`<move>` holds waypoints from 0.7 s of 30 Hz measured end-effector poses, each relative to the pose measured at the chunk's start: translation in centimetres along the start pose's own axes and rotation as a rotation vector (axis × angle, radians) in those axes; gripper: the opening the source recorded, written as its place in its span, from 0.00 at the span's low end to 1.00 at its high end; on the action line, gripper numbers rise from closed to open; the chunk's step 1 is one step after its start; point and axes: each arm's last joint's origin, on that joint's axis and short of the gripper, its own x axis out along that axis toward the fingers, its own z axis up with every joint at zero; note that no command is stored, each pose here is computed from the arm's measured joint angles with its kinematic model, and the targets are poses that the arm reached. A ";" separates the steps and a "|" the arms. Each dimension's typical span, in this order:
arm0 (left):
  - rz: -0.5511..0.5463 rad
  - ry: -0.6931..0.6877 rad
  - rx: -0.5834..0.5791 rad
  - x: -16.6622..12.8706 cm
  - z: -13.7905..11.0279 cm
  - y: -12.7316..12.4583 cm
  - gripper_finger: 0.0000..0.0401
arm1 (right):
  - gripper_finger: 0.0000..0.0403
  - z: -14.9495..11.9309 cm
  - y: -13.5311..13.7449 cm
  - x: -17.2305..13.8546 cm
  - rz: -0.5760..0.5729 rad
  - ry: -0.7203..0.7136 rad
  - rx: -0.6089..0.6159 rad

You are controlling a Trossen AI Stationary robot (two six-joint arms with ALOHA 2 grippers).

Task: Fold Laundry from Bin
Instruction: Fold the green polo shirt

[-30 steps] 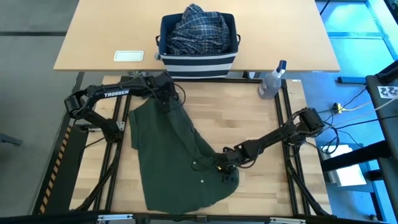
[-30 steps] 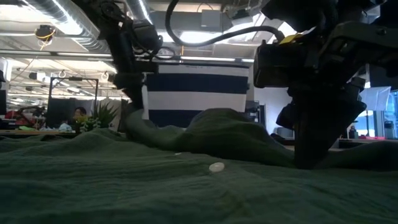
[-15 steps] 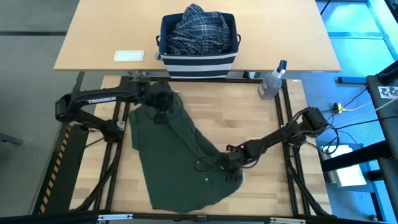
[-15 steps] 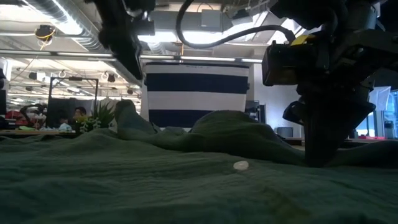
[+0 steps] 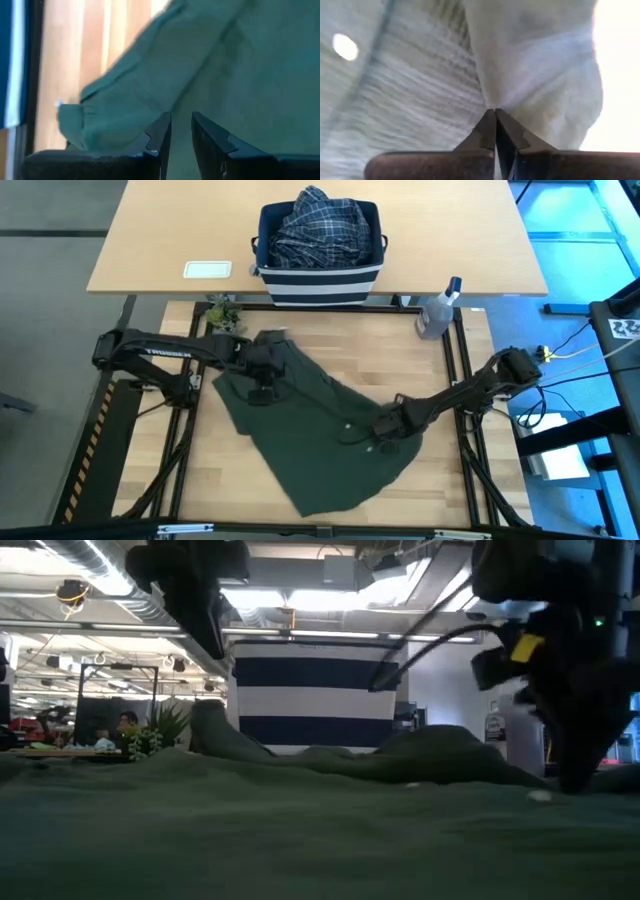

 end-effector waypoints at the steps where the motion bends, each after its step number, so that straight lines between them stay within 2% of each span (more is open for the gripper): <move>1: -0.002 0.020 -0.001 0.4 0.0 -0.1 0.18 | 0.00 -0.1 -0.3 -0.7 -0.027 -0.006 0.017; 5: -0.018 0.095 0.013 2.6 -0.4 -0.7 0.18 | 0.00 -0.8 -1.4 -1.6 -0.143 0.017 0.046; 10: -0.079 0.208 0.035 6.3 -1.7 -1.6 0.18 | 0.00 -0.4 -1.9 -1.6 -0.150 0.009 0.082; 13: -0.096 0.275 0.044 7.8 -2.8 -2.2 0.18 | 0.00 -0.1 -1.5 -1.9 -0.105 -0.036 0.088; 21: -0.087 0.359 -0.005 9.0 -4.9 -2.8 0.18 | 0.00 0.2 2.3 -2.1 0.155 -0.166 0.007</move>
